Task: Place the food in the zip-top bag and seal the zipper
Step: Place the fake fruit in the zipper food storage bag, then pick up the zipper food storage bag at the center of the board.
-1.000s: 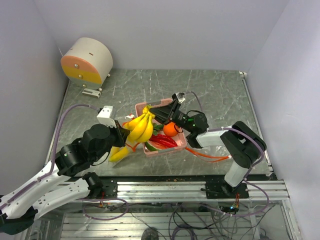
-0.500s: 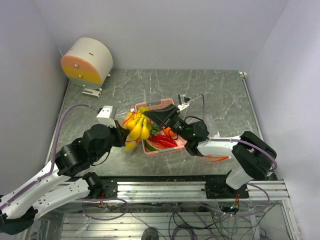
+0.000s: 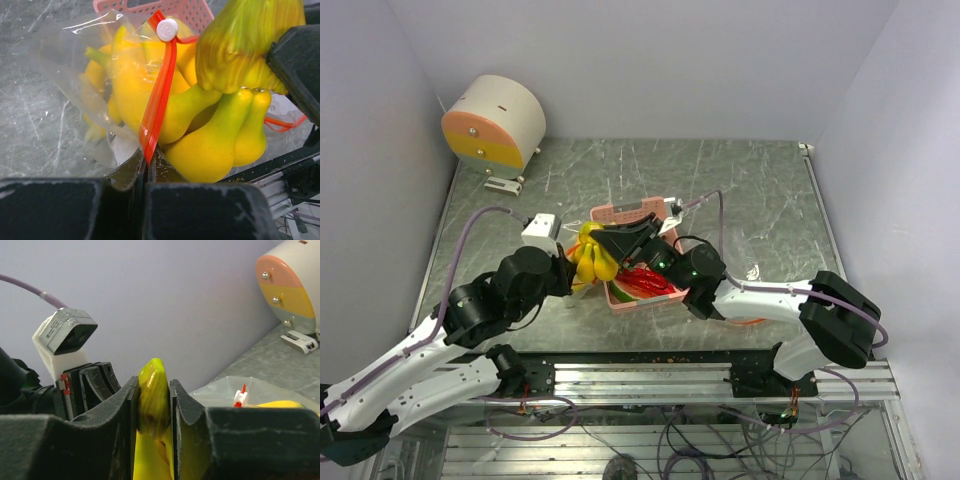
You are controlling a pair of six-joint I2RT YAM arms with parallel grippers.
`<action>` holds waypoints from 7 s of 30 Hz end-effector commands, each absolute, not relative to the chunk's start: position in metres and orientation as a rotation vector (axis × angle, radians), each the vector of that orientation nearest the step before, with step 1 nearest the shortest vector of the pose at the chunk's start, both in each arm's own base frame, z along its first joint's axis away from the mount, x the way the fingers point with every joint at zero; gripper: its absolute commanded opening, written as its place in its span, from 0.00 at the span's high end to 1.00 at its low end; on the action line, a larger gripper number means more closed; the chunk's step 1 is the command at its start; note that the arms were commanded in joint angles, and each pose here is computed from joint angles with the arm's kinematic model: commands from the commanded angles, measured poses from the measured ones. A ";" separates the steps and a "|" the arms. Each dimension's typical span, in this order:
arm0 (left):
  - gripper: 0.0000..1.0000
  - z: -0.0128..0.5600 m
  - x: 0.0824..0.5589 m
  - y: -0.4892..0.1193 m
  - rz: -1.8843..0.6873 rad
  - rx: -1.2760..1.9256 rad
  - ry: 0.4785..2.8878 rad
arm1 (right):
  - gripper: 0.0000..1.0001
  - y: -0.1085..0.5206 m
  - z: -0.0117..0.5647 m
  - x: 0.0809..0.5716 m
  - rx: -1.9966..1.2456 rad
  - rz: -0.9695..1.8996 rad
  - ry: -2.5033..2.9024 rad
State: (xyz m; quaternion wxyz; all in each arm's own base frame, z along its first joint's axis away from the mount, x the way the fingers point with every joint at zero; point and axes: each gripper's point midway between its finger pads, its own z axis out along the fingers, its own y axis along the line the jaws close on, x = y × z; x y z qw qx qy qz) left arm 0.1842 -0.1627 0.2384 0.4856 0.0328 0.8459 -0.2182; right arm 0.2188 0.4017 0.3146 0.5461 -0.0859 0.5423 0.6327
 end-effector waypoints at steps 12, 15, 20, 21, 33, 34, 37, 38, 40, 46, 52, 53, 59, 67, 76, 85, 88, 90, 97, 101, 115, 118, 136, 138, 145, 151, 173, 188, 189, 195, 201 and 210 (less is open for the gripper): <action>0.93 0.277 0.194 -0.189 -0.654 0.095 1.955 | 1.00 0.390 0.237 0.272 -0.143 0.913 1.538; 0.93 0.282 0.196 -0.194 -0.658 0.108 1.955 | 1.00 0.382 0.249 0.281 -0.060 0.894 1.475; 0.93 0.301 0.203 -0.190 -0.619 0.089 1.929 | 1.00 0.383 0.261 0.276 -0.119 0.845 1.374; 0.93 0.306 0.205 -0.186 -0.595 0.073 1.925 | 1.00 0.384 0.258 0.273 -0.144 0.832 1.367; 0.93 0.358 0.215 -0.179 -0.623 -0.027 1.808 | 1.00 0.376 0.245 0.265 -0.145 0.637 1.426; 0.93 0.355 0.214 -0.182 -0.632 -0.022 1.816 | 1.00 0.378 0.247 0.267 -0.140 0.622 1.436; 0.93 0.334 0.212 -0.184 -0.625 -0.020 1.862 | 1.00 0.380 0.259 0.269 -0.107 0.627 1.448; 0.93 0.327 0.212 -0.184 -0.624 -0.021 1.876 | 0.98 0.381 0.262 0.269 -0.110 0.622 1.456; 0.93 0.312 0.209 -0.184 -0.631 -0.032 1.896 | 0.88 0.383 0.266 0.269 -0.126 0.609 1.467; 0.93 0.298 0.210 -0.171 -0.597 -0.100 1.895 | 0.62 0.392 0.264 0.257 -0.245 0.643 1.529; 0.93 0.275 0.218 -0.168 -0.521 -0.157 1.933 | 0.44 0.388 0.265 0.245 -0.329 0.649 1.598; 0.93 0.271 0.219 -0.169 -0.517 -0.158 1.941 | 0.43 0.386 0.266 0.243 -0.334 0.655 1.604; 0.93 0.260 0.220 -0.177 -0.527 -0.150 1.964 | 0.35 0.359 0.279 0.233 -0.312 0.670 1.605; 0.93 0.274 0.218 -0.170 -0.533 -0.160 1.930 | 0.40 0.318 0.258 0.226 -0.267 0.629 1.693; 0.93 0.280 0.216 -0.166 -0.549 -0.169 1.906 | 0.46 0.310 0.186 0.220 -0.313 0.834 1.910; 0.93 0.279 0.215 -0.165 -0.544 -0.165 1.910 | 0.50 0.345 0.186 0.202 -0.454 1.055 1.883; 0.93 0.279 0.215 -0.163 -0.546 -0.170 1.906 | 0.51 0.349 0.181 0.201 -0.458 1.068 1.898; 0.93 0.280 0.214 -0.162 -0.548 -0.170 1.905 | 0.52 0.352 0.174 0.201 -0.463 1.071 1.915; 0.93 0.284 0.212 -0.160 -0.551 -0.170 1.898 | 0.54 0.361 0.162 0.204 -0.462 1.073 1.944; 0.93 0.284 0.212 -0.159 -0.553 -0.174 1.896 | 0.57 0.369 0.161 0.204 -0.466 1.102 1.946; 0.93 0.289 0.208 -0.151 -0.551 -0.175 1.880 | 1.00 0.386 0.166 0.224 -0.464 1.017 1.943; 0.93 0.288 0.208 -0.141 -0.493 -0.176 1.881 | 1.00 0.382 0.178 0.238 -0.436 0.889 1.936; 0.93 0.278 0.205 -0.036 0.067 -0.380 1.819 | 1.00 0.402 0.290 0.226 -0.505 0.824 1.690; 0.93 0.280 0.206 -0.031 0.101 -0.409 1.797 | 1.00 0.393 0.291 0.241 -0.422 0.751 1.711; 0.93 0.277 0.223 -0.058 0.004 -0.407 1.753 | 1.00 0.409 0.281 0.271 -0.396 0.677 1.703; 0.93 0.279 0.231 -0.073 0.012 -0.380 1.789 | 1.00 0.416 0.287 0.276 -0.400 0.724 1.696; 0.64 0.243 0.223 -0.125 -0.352 -0.170 1.790 | 1.00 0.424 0.215 0.188 -0.724 1.089 1.844; 0.66 0.234 0.214 -0.134 -0.440 -0.142 1.831 | 0.40 0.393 0.254 0.204 -0.625 0.938 1.846; 0.68 0.235 0.213 -0.135 -0.445 -0.134 1.832 | 0.39 0.395 0.258 0.206 -0.630 0.930 1.846; 0.70 0.243 0.213 -0.142 -0.478 -0.100 1.815 | 0.34 0.413 0.241 0.227 -0.739 0.825 1.903; 0.70 0.245 0.212 -0.144 -0.482 -0.079 1.817 | 0.42 0.424 0.216 0.248 -0.866 0.760 2.014; 0.70 0.244 0.212 -0.140 -0.459 -0.072 1.815 | 0.50 0.430 0.203 0.241 -0.932 0.790 2.047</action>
